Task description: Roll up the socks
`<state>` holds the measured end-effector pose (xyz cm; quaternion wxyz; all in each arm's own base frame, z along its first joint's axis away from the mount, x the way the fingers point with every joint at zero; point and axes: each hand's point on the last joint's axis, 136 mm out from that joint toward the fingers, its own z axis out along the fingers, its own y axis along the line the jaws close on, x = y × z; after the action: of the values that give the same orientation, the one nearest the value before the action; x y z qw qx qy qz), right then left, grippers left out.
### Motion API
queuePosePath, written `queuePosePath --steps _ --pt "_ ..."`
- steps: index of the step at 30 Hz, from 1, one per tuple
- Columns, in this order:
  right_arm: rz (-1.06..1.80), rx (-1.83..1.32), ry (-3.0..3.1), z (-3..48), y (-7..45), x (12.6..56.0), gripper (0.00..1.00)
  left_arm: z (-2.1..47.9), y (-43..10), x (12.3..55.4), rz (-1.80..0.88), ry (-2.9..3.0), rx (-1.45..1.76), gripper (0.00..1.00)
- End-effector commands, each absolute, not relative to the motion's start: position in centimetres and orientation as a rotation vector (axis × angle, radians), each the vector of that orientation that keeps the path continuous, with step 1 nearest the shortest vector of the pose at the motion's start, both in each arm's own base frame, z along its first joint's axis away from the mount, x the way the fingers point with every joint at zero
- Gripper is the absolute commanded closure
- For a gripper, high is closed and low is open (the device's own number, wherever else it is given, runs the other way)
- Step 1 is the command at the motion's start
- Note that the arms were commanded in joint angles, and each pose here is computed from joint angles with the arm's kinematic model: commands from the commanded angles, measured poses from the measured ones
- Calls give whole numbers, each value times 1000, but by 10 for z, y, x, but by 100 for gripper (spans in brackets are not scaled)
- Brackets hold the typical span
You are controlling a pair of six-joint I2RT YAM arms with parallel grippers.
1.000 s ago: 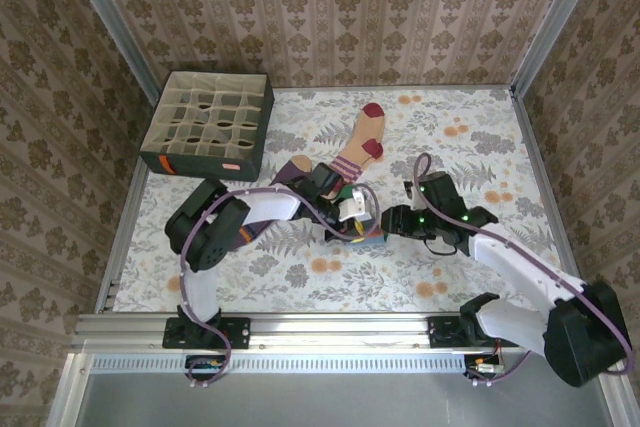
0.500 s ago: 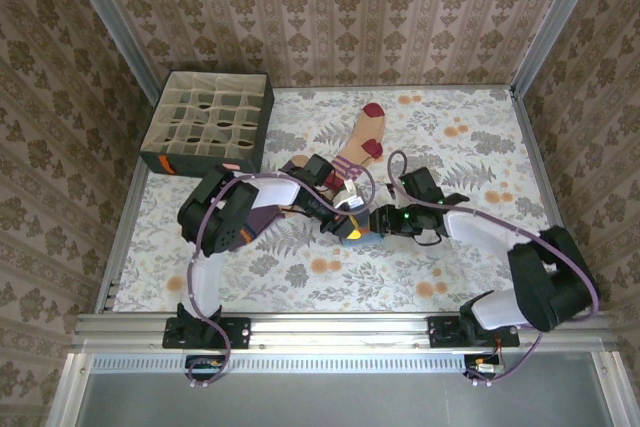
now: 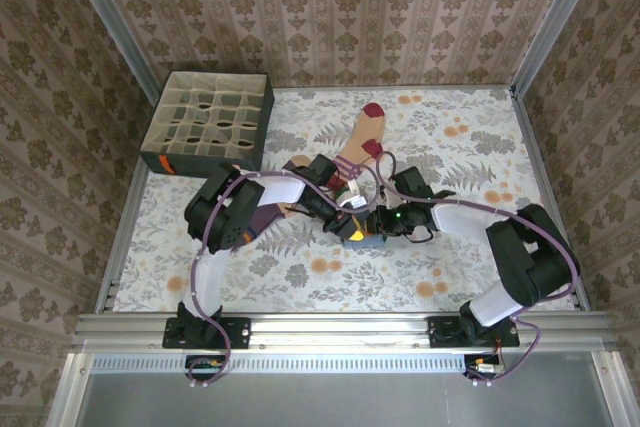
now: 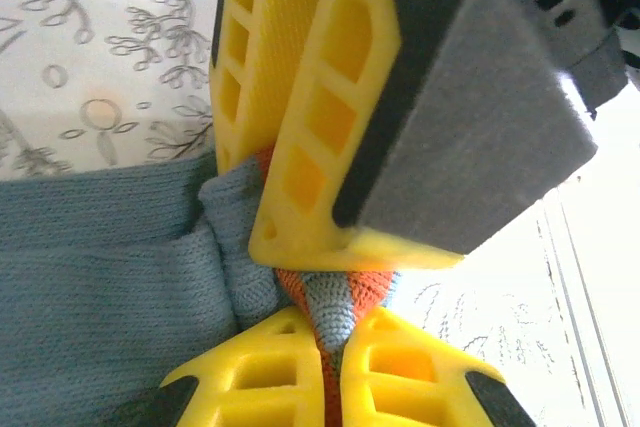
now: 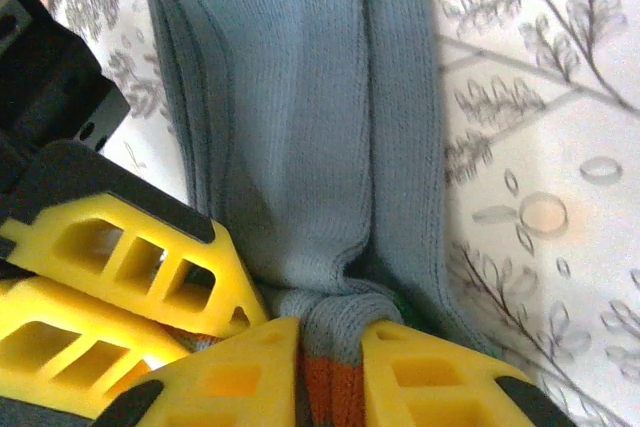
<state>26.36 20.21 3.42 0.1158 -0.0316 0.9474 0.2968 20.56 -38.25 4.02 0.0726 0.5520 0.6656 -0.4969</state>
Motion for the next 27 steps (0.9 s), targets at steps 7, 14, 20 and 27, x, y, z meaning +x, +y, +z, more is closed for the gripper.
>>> queuePosePath --steps 7,14,20,27 --pt "636 61 3026 0 174 204 99 14 -371 194 -1067 1883 1842 87" --pt "511 75 3129 -18 169 208 100 33 -367 200 -862 1737 1852 75" --pt "490 76 3159 -21 170 210 100 59 -358 201 -648 1569 1809 65" --pt "486 76 3165 -22 170 210 100 71 -356 190 -388 1444 1801 58"
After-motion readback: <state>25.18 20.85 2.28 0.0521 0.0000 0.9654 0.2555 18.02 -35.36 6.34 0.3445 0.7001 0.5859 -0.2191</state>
